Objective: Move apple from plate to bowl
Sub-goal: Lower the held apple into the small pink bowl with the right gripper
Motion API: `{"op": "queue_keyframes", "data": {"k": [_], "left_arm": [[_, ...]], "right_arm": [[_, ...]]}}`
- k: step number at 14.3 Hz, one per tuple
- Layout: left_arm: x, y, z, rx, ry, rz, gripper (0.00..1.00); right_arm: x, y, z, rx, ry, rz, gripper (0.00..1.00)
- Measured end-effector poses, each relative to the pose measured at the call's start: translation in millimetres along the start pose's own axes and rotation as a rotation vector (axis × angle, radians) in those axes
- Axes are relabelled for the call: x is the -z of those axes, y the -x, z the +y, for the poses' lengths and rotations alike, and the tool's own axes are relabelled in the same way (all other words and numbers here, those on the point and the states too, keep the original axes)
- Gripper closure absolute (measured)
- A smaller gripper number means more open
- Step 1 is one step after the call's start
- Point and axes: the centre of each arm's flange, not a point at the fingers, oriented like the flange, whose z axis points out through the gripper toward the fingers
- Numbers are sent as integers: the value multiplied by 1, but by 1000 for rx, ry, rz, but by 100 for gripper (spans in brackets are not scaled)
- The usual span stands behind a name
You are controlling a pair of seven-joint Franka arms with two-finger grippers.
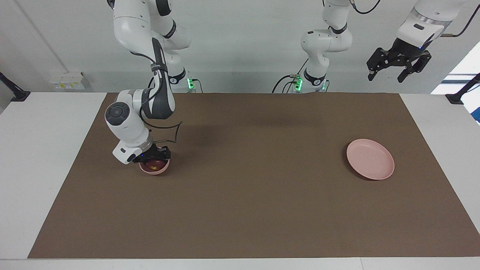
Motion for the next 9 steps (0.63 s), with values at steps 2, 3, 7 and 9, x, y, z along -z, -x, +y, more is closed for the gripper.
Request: {"op": "queue_keyframes", "data": {"k": [2,3,7,9], "left_arm": [[0,0,-1,2,0,0,0],[0,0,-2,4,0,0,0],[0,0,-3,5,0,0,0],[0,0,-3,5,0,0,0]], "right_arm": [[0,0,0,0,0,-1,19],[0,0,0,0,0,-1,19],[0,0,0,0,0,-1,19],[0,0,0,0,0,-1,19]]}}
